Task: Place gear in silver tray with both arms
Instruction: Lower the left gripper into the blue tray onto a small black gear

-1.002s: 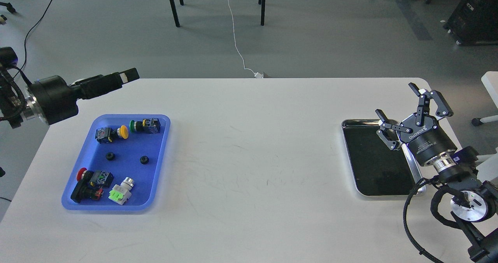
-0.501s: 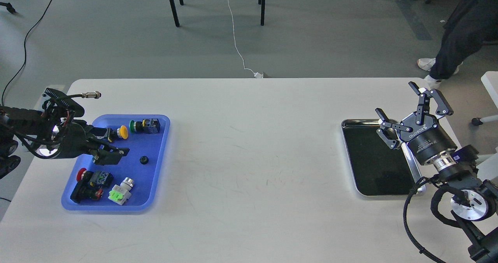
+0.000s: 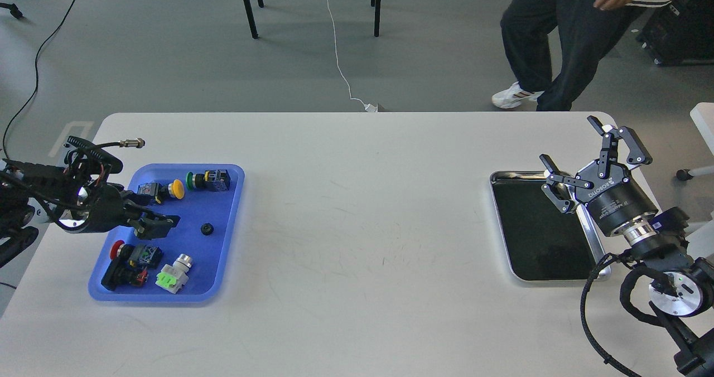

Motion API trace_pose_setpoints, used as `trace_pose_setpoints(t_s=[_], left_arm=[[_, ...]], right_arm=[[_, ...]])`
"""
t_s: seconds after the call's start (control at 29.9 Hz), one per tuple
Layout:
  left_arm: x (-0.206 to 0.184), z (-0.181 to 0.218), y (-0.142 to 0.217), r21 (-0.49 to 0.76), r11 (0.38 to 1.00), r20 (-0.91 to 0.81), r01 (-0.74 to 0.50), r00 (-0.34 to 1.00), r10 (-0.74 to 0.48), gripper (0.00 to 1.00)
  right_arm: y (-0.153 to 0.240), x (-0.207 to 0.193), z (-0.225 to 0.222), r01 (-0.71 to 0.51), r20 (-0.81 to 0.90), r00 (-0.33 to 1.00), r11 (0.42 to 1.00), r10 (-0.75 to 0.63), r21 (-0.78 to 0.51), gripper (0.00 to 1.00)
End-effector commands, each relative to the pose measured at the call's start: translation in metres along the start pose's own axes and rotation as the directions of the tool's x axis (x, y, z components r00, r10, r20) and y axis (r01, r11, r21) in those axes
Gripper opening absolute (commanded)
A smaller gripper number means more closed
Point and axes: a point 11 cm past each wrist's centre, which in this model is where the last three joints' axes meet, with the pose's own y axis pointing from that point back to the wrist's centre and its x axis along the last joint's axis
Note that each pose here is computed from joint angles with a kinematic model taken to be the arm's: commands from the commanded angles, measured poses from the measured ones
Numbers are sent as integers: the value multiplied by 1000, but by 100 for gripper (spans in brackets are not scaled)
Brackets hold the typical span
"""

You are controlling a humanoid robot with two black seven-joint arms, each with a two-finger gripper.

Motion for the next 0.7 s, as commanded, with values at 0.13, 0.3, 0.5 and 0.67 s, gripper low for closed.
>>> trace_pose_setpoints(t_s=[0.13,0.3,0.5,0.67], left_arm=[[-1,-1,-1,3,1000,-1,4,1000,-4,73],[-10,-2,-6,6,999,-1,35,999,-35,72],[-13,-4,-10,10,999,-17,46,999,-46,71],[-16,-7,-13,7,999,-73,34,997,-34,71]], right_arm=[[1,2,-2,-3,-5,1000,1000,3,-1,100],[1,2,-2,-3,-5,1000,1000,3,-1,100],[2,2,-1,-4,-5,1000,1000,4,-2,100],[2,2,-1,-4,-5,1000,1000,4,-2,100]])
